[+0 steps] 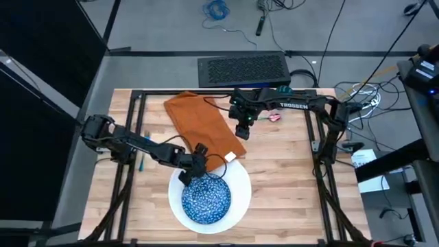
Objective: Set table place
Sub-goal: Fold the orange table napkin
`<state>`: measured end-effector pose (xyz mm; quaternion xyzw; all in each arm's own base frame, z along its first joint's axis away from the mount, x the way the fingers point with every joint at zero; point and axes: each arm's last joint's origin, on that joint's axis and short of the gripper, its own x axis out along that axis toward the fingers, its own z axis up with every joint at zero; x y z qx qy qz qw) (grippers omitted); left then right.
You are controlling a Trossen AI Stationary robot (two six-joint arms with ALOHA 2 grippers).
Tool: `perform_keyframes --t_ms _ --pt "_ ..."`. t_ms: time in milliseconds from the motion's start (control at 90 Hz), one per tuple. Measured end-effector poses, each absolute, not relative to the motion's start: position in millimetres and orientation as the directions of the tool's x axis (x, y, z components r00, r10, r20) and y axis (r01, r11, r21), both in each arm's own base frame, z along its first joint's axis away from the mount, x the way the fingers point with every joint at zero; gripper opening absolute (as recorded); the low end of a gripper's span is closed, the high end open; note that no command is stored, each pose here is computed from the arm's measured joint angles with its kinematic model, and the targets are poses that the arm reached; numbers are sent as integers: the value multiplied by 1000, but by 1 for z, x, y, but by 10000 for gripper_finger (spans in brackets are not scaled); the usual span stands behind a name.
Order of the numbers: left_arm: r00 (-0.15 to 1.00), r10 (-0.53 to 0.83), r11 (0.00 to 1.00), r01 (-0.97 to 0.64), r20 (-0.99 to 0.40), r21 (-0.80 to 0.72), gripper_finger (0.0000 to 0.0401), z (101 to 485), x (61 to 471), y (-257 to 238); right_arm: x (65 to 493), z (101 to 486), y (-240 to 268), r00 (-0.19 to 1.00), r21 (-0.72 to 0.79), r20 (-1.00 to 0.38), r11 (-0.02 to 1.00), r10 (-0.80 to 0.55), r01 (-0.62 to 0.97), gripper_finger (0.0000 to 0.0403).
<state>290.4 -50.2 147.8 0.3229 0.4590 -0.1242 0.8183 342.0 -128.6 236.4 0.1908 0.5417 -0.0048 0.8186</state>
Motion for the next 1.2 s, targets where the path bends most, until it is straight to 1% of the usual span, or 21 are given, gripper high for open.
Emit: perform_keyframes --t_ms 89,211,267,356,433,611,722,811,967,1200 --pt "545 93 760 502 -833 413 106 148 290 -51 342 236 -129 413 307 -889 927 199 215 160" --pt "540 80 762 509 -838 401 24 147 290 -51 342 236 -129 413 308 -889 926 199 218 160" --pt "540 66 767 510 -839 389 9 147 290 -51 342 236 -129 413 308 -889 926 199 218 160" --pt "541 69 767 509 -838 391 2 147 290 -52 342 236 -129 413 308 -889 926 199 218 160" --pt "541 109 763 492 -834 419 0 147 289 -51 343 233 -128 422 304 -885 930 195 208 160" --pt "550 178 771 438 -816 463 0 153 287 -47 346 206 -113 453 289 -869 948 200 135 160" --pt "554 225 770 403 -802 495 0 156 287 -42 346 189 -96 448 274 -869 958 209 85 160" --pt "544 246 776 386 -802 499 0 157 287 -36 347 180 -81 447 203 -878 979 173 20 160" --pt "527 263 785 370 -808 497 0 156 287 -28 349 173 -61 422 35 -905 998 56 -56 160" --pt "501 273 794 365 -821 486 0 155 284 -27 352 173 -42 406 -160 -912 965 -63 -209 165"
